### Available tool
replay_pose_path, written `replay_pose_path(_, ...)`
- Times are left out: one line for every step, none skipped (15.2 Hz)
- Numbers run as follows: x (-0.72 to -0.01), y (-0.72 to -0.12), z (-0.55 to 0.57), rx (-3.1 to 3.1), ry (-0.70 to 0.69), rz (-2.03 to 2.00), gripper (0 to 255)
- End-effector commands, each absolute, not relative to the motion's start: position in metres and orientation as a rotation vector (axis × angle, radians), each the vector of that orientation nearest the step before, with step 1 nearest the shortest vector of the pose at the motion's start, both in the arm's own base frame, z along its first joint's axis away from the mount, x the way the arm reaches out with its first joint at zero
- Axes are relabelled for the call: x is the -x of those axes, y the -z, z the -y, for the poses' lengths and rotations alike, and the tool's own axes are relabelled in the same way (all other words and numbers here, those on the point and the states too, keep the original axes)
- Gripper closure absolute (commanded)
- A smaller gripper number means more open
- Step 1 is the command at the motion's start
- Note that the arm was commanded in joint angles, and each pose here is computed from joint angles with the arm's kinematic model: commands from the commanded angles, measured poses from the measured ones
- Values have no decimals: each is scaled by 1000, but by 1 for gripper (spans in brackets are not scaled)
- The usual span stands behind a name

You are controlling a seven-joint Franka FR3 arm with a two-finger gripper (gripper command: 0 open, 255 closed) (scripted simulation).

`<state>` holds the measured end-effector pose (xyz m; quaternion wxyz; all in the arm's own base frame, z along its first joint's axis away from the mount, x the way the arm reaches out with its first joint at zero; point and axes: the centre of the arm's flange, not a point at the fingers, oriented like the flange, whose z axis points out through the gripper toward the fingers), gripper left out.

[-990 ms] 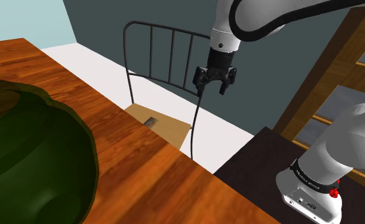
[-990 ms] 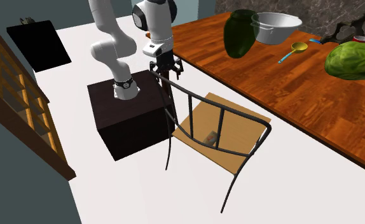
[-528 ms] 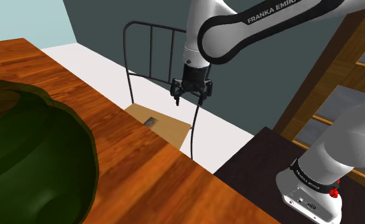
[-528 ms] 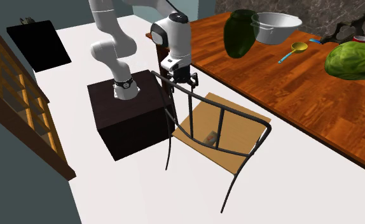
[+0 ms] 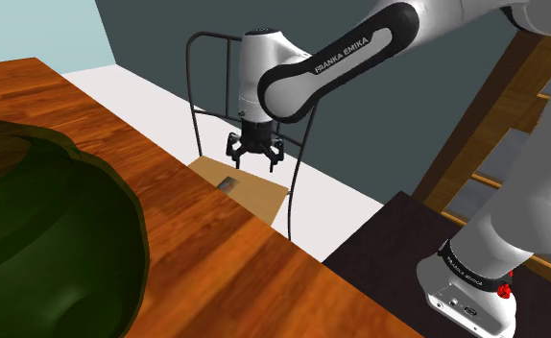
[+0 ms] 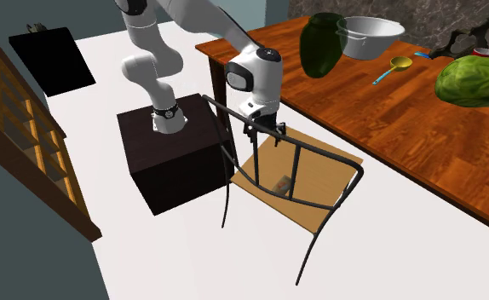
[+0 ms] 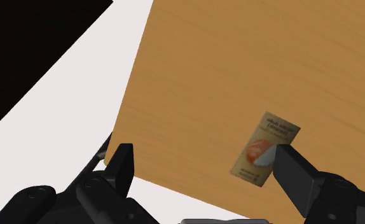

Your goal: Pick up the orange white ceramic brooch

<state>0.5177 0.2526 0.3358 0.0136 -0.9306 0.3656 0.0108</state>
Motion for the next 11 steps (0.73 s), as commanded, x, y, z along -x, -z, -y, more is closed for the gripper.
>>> replay_pose_path(-535,-319,-265,2873,-29,-1220,0)
replay_pose_path(-545,-310,-269,2860,-28,-1257,0)
replay_pose_path(-554,-302,-274,2847,-27,-1294,0)
replay_pose_path(-564,-294,-277,2834,-25,-1331,0)
replay_pose_path(-574,-285,-281,2820,-24,-1368,0)
replay_pose_path(-583,-277,-284,2805,-23,-1404,0)
replay_pose_path(-593,-268,-288,2790,-22,-1441,0)
replay_pose_path(-603,-260,-290,2775,-20,-1477,0)
replay_pose_path(-613,-251,-293,2759,-19,-1513,0)
replay_pose_path(-623,-243,-295,2743,-18,-1549,0)
replay_pose_path(-633,-234,-297,2726,-16,-1585,0)
